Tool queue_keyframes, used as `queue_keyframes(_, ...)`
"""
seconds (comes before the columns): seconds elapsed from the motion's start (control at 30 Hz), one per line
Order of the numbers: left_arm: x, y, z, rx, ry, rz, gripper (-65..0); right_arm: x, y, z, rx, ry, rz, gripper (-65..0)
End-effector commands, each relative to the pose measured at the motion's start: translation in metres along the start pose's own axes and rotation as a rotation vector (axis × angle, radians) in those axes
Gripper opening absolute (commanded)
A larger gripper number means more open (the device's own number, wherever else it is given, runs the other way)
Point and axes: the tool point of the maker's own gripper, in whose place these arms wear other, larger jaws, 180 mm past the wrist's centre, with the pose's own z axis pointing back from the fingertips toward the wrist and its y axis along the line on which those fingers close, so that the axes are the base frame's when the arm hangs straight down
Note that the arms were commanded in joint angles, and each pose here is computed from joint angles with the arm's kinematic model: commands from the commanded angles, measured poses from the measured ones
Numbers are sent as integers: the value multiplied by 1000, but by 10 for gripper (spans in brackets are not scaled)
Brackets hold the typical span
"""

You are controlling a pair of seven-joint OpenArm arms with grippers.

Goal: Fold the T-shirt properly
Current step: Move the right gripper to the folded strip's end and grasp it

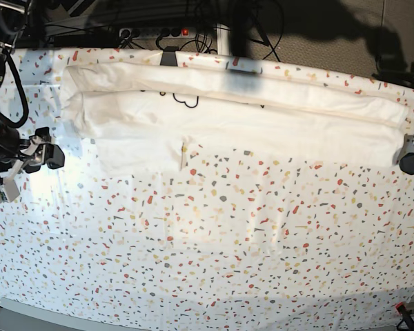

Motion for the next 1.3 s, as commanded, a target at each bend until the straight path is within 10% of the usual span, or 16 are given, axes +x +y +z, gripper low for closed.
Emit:
queue_keyframes(0.0,29,-3,18,-1,-78,-32,-383,17,-3,7,-6,-49,26,-254)
queue_keyframes(0.37,66,-27,28,-20,-159,-129,-383,0,63,-45,98,33,162,-256)
queue_keyframes(0.67,73,-26,29,-13,-195,-134,-383,95,116,-42,289,-236,196,-256)
queue_keyframes(1.0,72,-23,29,2,-191,-142,-383,24,117,-70,149,-131,216,-352)
queue_keyframes(1.27,80,-24,31,2,-232,-143,-383,-16,141,-23,86,-93,360,-351)
